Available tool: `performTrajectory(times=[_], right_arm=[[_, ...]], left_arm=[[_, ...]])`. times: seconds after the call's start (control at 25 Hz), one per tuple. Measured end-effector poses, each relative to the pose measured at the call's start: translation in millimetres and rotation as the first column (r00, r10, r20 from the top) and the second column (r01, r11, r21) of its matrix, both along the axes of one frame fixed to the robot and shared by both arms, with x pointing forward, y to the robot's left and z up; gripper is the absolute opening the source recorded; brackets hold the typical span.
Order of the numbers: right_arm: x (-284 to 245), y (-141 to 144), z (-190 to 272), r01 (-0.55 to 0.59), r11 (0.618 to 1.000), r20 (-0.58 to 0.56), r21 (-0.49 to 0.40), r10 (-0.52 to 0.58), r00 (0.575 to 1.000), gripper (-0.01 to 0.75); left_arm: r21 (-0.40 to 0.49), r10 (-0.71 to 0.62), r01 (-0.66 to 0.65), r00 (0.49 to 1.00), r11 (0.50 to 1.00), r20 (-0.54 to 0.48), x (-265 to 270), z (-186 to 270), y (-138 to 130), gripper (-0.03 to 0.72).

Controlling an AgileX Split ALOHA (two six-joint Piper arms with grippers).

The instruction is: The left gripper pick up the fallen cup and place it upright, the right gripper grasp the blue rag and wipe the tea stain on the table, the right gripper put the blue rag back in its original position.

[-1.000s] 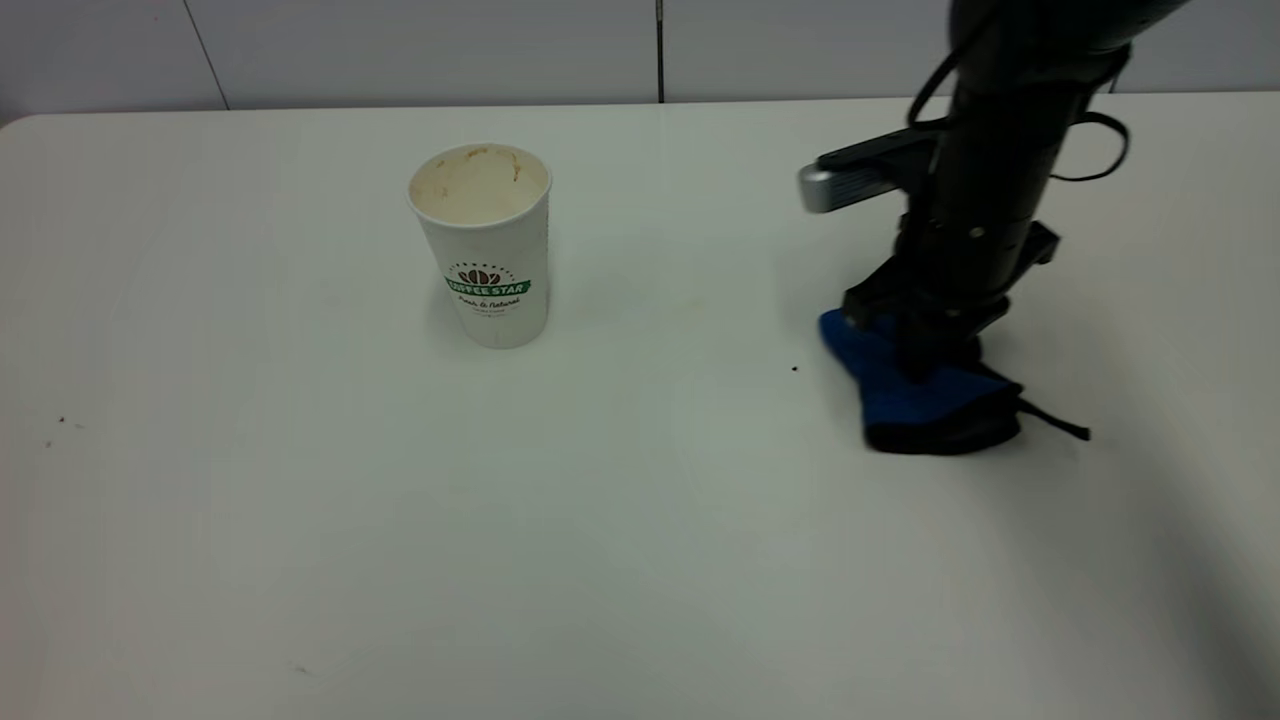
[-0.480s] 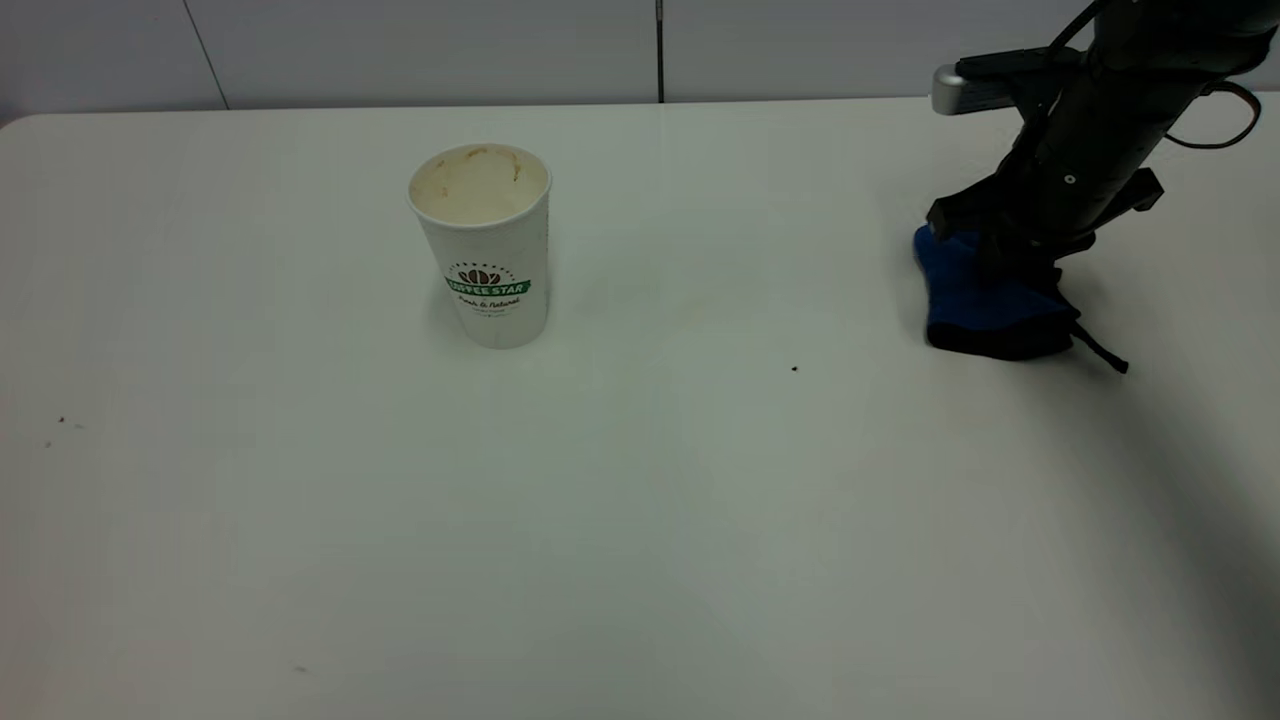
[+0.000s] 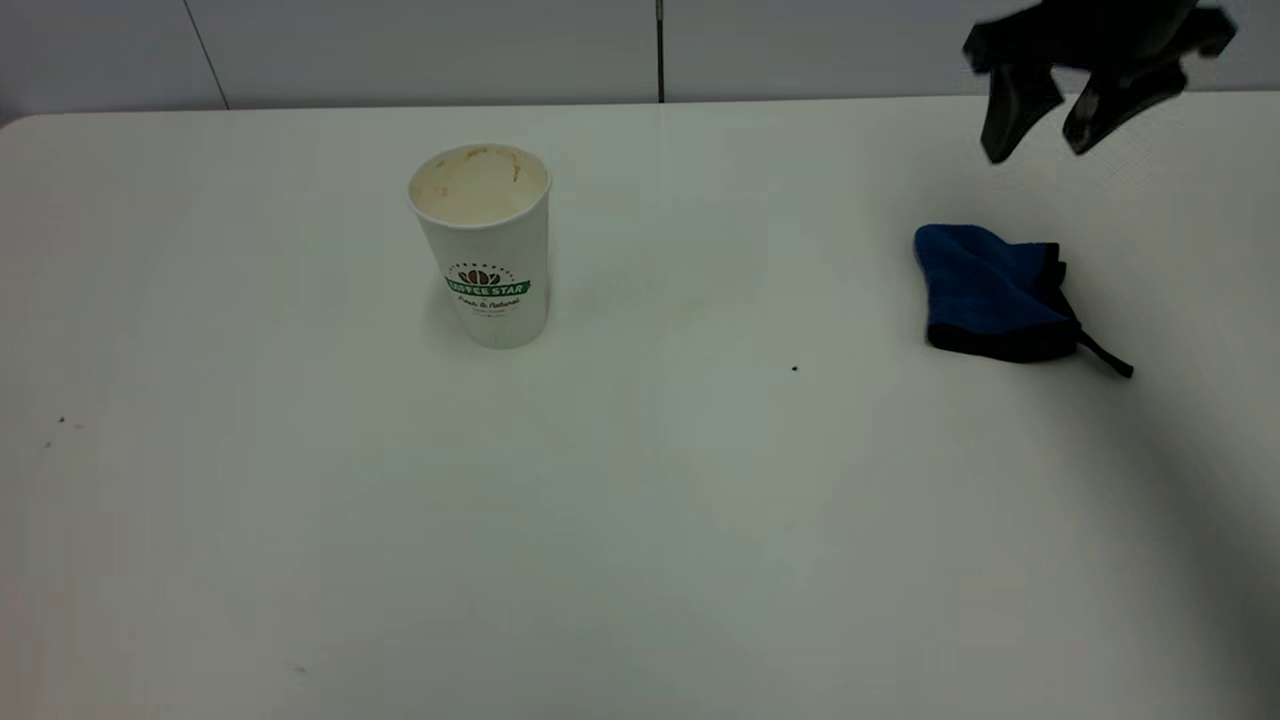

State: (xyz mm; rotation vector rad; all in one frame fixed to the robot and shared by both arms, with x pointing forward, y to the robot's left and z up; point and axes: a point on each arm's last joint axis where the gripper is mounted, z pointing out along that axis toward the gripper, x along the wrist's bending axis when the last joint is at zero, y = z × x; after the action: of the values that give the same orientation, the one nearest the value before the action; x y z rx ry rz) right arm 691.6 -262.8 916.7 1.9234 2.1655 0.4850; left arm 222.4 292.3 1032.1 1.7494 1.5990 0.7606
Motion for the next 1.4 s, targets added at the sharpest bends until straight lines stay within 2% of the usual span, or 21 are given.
performTrajectory(times=[0.16,0.28,0.52,0.8,1.0,1.12,1.28,1.4], right_arm=[[-36.2,-0.7,58.7,-0.019,1.0,-0.043,0.009,0.019,0.999,0.545],[-74.4,-1.7,95.2,-0.018,0.999,-0.022,0.027,0.019,1.0,0.52],[-158.7,-6.5,127.6,-0.016,0.999,0.031,0.034,0.015,0.999,0.512],[-261.2,-12.0,135.7,-0.032,0.999,0.024,0.038,0.031,0.999,0.512],[-325.9,-15.8,118.5,-0.004,0.999,0.045,0.054,0.001,0.999,0.512],[-352.2,-17.8,105.6,0.02,0.998,0.053,0.062,-0.023,0.998,0.512],[-369.4,-20.5,114.1,0.018,0.998,0.16,0.052,-0.026,0.987,0.512],[-384.9,-21.7,113.6,0.019,0.998,0.18,0.052,-0.028,0.983,0.512]], left_arm=[[0.0,0.0,0.0,1.0,1.0,0.0,0.0,0.0,0.0,0.483],[0.0,0.0,0.0,1.0,1.0,0.0,0.0,0.0,0.0,0.483],[-0.001,0.001,-0.001,1.0,1.0,0.0,0.0,0.0,0.0,0.483],[-0.001,0.001,-0.001,1.0,1.0,0.0,0.0,0.0,0.0,0.483],[-0.001,0.001,-0.001,1.0,1.0,0.0,0.0,0.0,0.0,0.483],[-0.001,0.001,-0.001,1.0,1.0,0.0,0.0,0.0,0.0,0.483],[-0.001,0.001,-0.001,1.0,1.0,0.0,0.0,0.0,0.0,0.483],[-0.001,0.001,-0.001,1.0,1.0,0.0,0.0,0.0,0.0,0.483]])
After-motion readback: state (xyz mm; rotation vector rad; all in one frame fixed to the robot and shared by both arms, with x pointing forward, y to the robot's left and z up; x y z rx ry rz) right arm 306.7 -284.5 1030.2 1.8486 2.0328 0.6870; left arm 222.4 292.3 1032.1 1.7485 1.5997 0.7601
